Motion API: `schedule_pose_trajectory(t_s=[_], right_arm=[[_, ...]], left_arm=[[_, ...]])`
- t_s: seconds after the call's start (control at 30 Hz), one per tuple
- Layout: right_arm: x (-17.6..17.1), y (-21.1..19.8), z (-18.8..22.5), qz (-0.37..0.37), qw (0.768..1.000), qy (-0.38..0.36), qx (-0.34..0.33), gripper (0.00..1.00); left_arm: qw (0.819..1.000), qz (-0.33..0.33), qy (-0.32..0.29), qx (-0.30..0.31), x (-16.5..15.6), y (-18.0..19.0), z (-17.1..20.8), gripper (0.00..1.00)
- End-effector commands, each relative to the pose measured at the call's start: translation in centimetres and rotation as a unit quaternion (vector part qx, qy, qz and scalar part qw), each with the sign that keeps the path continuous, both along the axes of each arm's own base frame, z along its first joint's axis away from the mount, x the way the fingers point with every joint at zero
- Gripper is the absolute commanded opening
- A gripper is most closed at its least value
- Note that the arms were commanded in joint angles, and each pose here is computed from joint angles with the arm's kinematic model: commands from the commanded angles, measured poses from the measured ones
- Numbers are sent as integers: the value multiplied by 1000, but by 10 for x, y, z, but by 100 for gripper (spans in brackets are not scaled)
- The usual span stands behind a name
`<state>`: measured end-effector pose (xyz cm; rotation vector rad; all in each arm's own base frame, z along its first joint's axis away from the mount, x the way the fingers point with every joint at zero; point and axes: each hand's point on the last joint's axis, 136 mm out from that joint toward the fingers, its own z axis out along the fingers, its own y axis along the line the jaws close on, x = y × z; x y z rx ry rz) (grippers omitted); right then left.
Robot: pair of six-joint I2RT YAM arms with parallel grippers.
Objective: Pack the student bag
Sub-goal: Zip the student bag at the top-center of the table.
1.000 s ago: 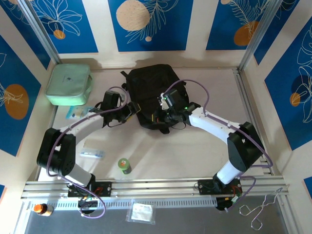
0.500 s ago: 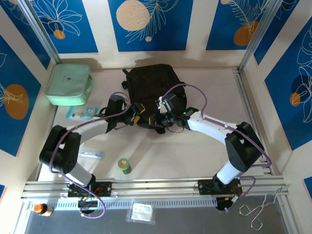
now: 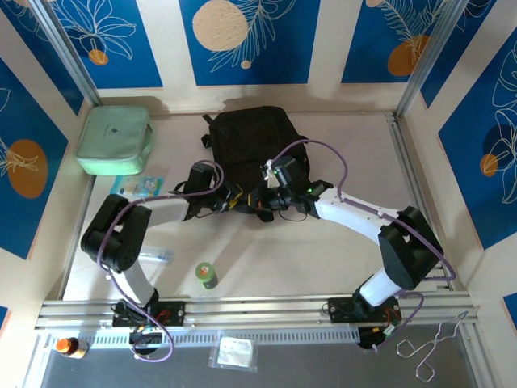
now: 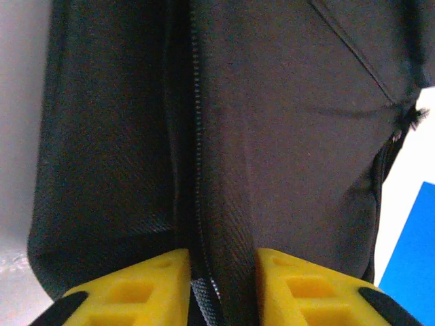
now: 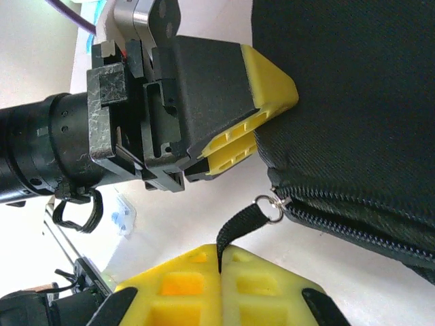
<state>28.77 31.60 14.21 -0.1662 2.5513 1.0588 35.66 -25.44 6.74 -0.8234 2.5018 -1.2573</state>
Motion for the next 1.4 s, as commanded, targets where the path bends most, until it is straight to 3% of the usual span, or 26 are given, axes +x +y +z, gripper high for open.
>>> schedule_pose_trajectory(t_s=[0.0, 0.27, 0.6, 0.93, 1.07, 1.27, 1.37], right_arm=[[-5, -4, 8, -6, 1000, -6, 5, 0], [-5, -50, -15, -82, 995, 13, -50, 0], [-7, -132, -47, -236, 965, 92, -62, 0], [-8, -182, -44, -299, 945, 94, -91, 0], [-15, -177, -51, -283, 949, 99, -95, 0], [-23, -121, -51, -183, 977, 81, -68, 0], [-22, -85, -45, -126, 988, 67, -57, 0]], left_arm=[[1000, 6, -4, 5, 7, -3, -2, 19], [999, 8, -5, 34, 9, 4, -13, 0], [999, -2, -12, 51, 9, 11, -17, 0], [994, -43, -39, 92, 22, 14, -3, 0], [989, -72, -57, 112, 38, 10, 4, 0], [983, -65, -66, 161, 63, 38, 6, 4], [980, -41, -71, 179, 67, 61, 13, 19]])
